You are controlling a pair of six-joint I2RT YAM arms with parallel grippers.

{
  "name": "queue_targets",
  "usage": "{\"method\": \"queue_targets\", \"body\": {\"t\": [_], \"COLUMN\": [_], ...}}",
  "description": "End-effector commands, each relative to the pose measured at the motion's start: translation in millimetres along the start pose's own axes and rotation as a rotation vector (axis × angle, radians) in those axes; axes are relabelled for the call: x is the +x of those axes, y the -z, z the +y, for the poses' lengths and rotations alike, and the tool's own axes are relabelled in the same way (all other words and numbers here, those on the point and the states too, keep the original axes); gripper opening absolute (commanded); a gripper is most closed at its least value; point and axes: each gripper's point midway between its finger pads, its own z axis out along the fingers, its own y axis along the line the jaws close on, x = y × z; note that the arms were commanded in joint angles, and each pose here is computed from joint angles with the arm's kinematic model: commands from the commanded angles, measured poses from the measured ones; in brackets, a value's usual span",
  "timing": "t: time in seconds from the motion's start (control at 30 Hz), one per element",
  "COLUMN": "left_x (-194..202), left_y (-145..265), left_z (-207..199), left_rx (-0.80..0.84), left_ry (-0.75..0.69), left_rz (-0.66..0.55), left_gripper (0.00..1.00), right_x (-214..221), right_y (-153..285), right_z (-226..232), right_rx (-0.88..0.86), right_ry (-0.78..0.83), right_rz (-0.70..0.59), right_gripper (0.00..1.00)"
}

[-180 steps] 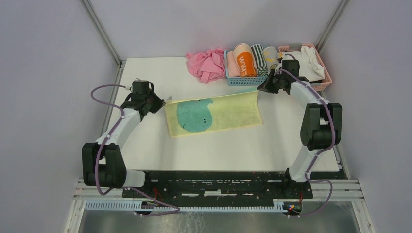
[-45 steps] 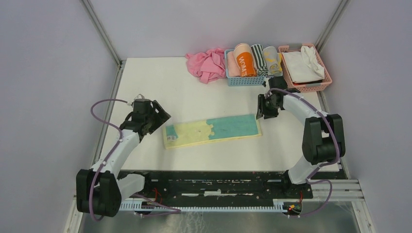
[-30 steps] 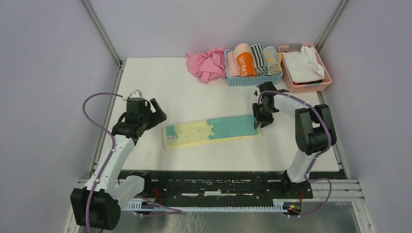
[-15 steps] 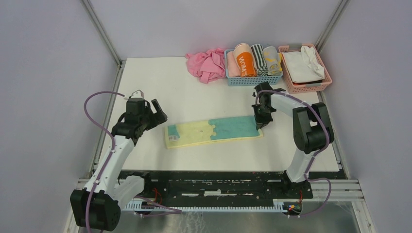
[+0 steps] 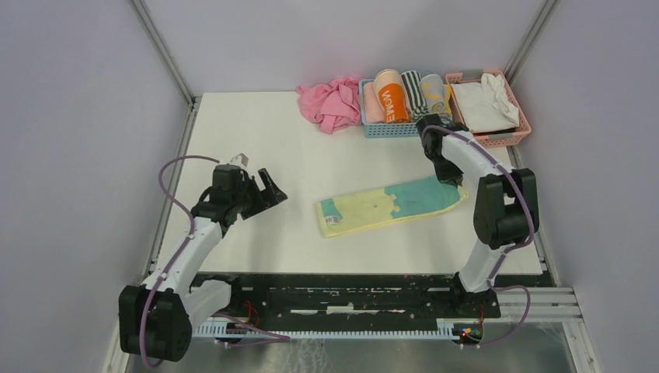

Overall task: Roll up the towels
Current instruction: Fold the towel at the center of the board.

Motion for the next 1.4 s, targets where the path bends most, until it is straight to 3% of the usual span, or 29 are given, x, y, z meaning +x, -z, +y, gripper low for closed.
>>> {"method": "queue_targets", "body": {"t": [0.0, 0.23, 0.47, 0.73, 1.37], "left_x": [12.8, 44.7, 67.0, 86.9, 119.3], "left_y": [-13.7, -40.3, -66.6, -87.1, -104.4], "left_z": [-32.4, -58.9, -64.5, -71.3, -75.6], "left_rx": [0.16, 0.208, 0.215, 0.197, 0.187], "left_ry": [0.055, 0.069, 0.128, 0.146, 0.121], "left_rz": [0.028, 0.111, 0.149, 0.181, 0.263], "left_gripper": [0.93, 0.89, 0.72, 0.56, 0.19], "right_x": [-7.5, -9.3, 1.4, 10.2, 16.0], "right_y": [44.5, 106.2, 155.6, 190.7, 200.4], "right_z": [-31.2, 66.9, 127.8, 187.9, 281.6], "right_rx": [0.012, -0.626, -0.908, -1.004, -0.871], "right_ry": [-0.009, -0.002, 0.06, 0.111, 0.145], "right_rz": [-0.089, -0.219, -0.252, -0.25, -0.198], "right_gripper": [0.0, 0.0, 0.01, 0.02, 0.07]}}
